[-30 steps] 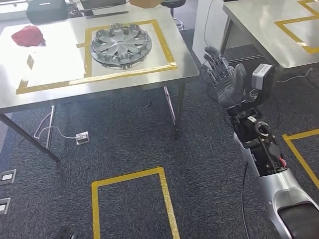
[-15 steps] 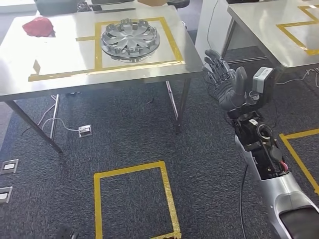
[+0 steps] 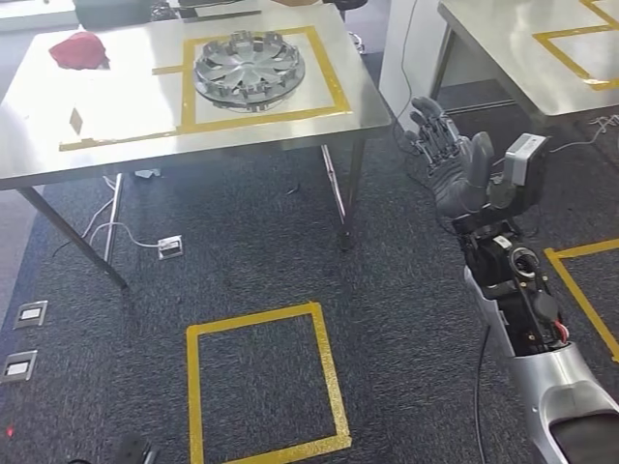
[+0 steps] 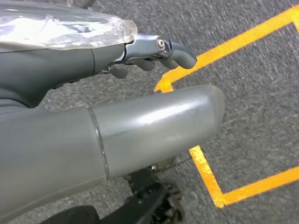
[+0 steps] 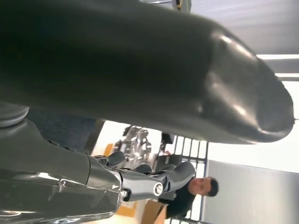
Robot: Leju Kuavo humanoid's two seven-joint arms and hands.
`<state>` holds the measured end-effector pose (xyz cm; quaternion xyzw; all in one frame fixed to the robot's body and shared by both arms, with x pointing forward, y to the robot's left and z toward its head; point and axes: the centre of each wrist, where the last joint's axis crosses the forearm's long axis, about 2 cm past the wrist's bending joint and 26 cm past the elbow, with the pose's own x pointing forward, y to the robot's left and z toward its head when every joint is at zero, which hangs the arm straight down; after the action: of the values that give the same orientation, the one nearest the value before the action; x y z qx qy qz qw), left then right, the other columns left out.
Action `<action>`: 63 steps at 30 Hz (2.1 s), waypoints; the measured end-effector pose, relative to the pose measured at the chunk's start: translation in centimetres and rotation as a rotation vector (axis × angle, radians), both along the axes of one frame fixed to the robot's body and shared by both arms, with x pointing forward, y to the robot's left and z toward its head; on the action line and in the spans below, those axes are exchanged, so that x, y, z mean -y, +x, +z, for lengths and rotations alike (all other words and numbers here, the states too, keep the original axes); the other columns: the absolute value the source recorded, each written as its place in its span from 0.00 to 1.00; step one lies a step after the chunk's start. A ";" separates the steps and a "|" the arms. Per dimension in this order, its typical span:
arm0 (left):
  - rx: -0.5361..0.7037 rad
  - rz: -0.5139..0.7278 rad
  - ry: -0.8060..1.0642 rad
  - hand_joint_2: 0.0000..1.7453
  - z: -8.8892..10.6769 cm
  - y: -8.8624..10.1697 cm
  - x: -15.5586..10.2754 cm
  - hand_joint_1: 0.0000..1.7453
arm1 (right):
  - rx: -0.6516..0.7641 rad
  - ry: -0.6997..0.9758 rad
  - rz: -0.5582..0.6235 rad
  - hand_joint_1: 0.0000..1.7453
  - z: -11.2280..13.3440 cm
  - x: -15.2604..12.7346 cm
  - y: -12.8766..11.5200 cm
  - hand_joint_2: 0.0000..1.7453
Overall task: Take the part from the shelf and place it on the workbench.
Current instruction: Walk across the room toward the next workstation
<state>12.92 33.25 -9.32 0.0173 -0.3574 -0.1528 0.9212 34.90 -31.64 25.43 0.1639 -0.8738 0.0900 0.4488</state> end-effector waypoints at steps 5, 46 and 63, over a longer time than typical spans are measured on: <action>-0.002 0.000 0.002 0.00 0.0 -0.1 -0.1 0.00 | -0.005 0.000 0.000 0.00 -0.2 0.0 -0.1 0.00; -0.004 0.003 0.007 0.00 0.0 -0.2 -0.4 0.00 | 0.000 -0.006 0.003 0.00 -0.3 -0.1 -0.4 0.00; -0.010 0.013 0.003 0.00 -0.2 -0.7 -0.3 0.00 | -0.003 -0.019 0.009 0.00 -0.4 -0.2 -0.4 0.00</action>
<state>12.17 33.55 -9.50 0.0202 -0.3522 -0.1475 0.9240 34.48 -31.41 25.05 0.1636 -0.8716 0.1000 0.4511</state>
